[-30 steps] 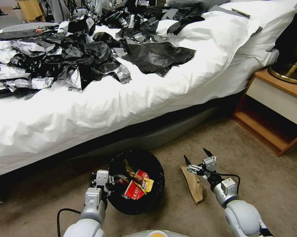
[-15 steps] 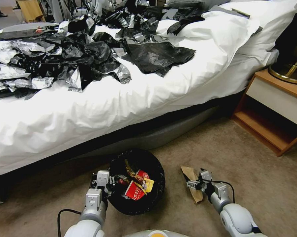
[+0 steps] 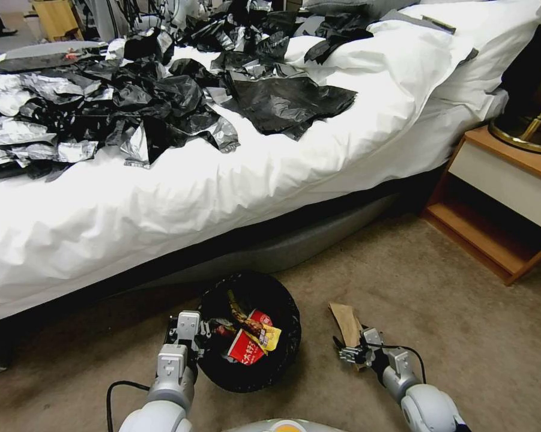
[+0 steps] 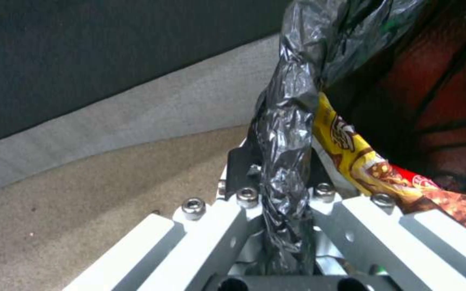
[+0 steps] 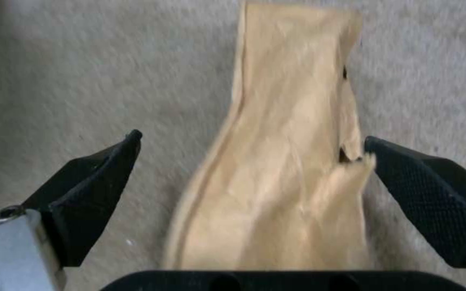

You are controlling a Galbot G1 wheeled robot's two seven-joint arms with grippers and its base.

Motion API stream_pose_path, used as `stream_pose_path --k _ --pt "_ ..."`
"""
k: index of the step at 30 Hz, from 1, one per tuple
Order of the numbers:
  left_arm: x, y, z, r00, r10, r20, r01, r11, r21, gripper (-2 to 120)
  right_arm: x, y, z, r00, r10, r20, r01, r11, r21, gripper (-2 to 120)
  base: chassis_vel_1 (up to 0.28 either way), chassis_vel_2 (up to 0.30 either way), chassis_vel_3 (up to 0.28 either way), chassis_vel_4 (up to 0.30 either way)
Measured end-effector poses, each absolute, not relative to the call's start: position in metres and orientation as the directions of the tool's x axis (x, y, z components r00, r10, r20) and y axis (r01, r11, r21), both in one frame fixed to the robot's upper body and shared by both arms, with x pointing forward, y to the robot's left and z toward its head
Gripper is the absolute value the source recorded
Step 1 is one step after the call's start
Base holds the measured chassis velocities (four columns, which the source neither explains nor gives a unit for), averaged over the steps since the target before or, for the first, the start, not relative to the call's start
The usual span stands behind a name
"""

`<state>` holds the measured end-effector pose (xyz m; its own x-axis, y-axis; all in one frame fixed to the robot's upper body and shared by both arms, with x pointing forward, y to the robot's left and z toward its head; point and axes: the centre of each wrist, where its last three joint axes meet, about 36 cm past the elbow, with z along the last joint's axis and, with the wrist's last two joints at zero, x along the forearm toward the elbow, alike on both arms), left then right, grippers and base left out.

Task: Pick up the trash bin, then pick up the garbage from the floor and place it into the trash bin.

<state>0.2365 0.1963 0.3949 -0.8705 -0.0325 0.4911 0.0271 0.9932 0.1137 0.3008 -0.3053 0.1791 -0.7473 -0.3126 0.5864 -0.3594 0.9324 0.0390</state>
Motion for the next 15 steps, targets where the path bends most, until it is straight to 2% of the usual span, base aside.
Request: stream_pose_path --k 8,10,12,15 --pt "0.236 0.197 0.395 -0.87 -0.032 0.493 0.028 0.993 0.113 0 0.3 -0.312 0.162 -0.748 -0.292 0.596 -0.344 0.939 0.028 85 0.0 0.0 0.0 0.0" --pt "0.236 0.197 0.395 -0.87 -0.032 0.492 0.028 0.993 0.113 0 0.301 -0.314 0.162 -0.755 -0.287 0.59 -0.34 0.94 0.022 75 0.0 0.0 0.0 0.0" --pt "0.236 0.196 0.395 -0.87 -0.032 0.492 0.028 0.993 0.113 0 0.301 -0.314 0.162 -0.755 -0.286 0.589 -0.34 0.94 0.021 74 0.0 0.0 0.0 0.0" --pt "0.237 0.196 0.395 -0.87 -0.031 0.492 0.028 0.993 0.112 0 0.302 -0.316 0.163 -0.763 -0.28 0.582 -0.335 0.942 0.014 57 0.0 0.0 0.0 0.0"
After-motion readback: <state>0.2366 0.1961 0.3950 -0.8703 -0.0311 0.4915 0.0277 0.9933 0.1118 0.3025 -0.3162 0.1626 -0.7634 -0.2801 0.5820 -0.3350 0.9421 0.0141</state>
